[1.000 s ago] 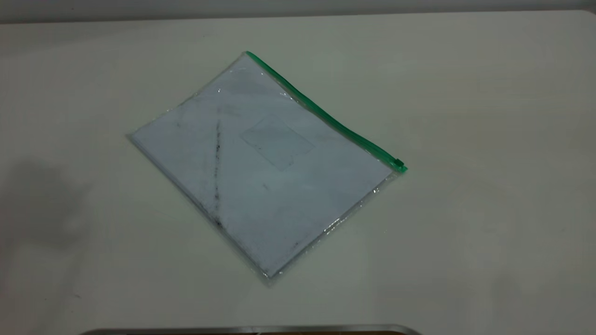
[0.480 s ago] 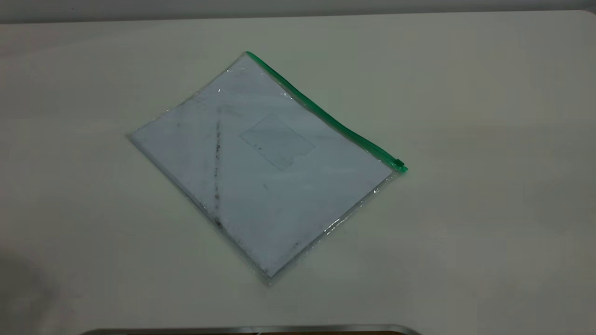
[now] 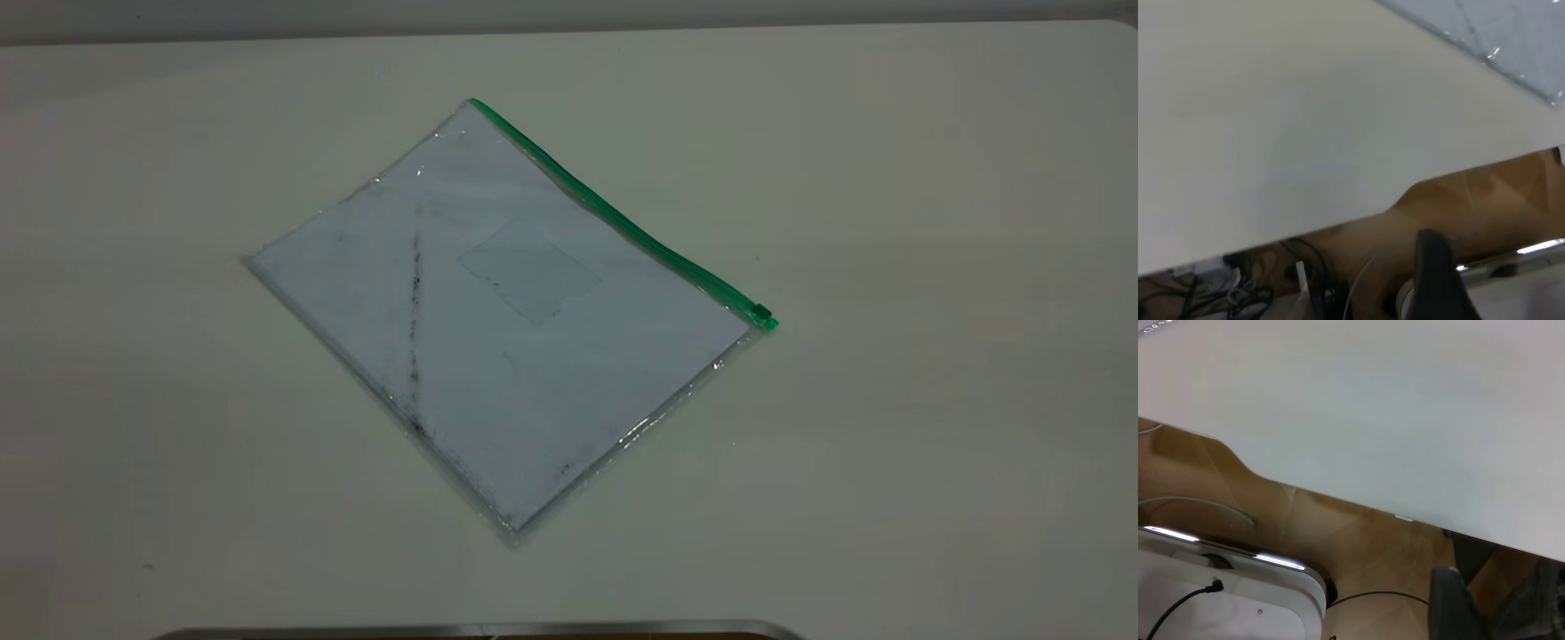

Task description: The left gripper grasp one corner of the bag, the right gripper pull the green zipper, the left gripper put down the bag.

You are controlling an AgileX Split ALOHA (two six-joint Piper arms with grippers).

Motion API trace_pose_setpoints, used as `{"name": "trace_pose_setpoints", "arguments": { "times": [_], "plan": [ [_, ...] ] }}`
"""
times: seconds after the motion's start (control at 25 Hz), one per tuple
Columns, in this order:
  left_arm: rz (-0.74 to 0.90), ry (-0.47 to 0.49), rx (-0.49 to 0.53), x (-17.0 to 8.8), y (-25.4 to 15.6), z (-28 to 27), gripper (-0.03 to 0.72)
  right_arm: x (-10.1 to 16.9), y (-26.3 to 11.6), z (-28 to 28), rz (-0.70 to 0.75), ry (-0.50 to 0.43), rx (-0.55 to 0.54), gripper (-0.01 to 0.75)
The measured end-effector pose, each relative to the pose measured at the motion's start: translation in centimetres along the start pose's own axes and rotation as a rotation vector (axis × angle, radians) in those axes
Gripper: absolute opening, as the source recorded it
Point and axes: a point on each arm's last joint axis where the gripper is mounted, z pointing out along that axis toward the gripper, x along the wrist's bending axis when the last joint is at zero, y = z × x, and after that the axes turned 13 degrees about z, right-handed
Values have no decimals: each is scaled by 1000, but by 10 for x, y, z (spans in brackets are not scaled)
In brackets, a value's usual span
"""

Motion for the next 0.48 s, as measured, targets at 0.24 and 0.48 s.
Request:
{"name": "trace_pose_setpoints", "arguments": {
  "times": [0.24,0.48],
  "plan": [
    [-53,132,-124,-11,-33,-5,514,0,0,0,-1,-1,0,396],
    [-131,230,-229,-15,-49,-10,476,-2,-3,-4,17,-1,-38,396]
  ]
}}
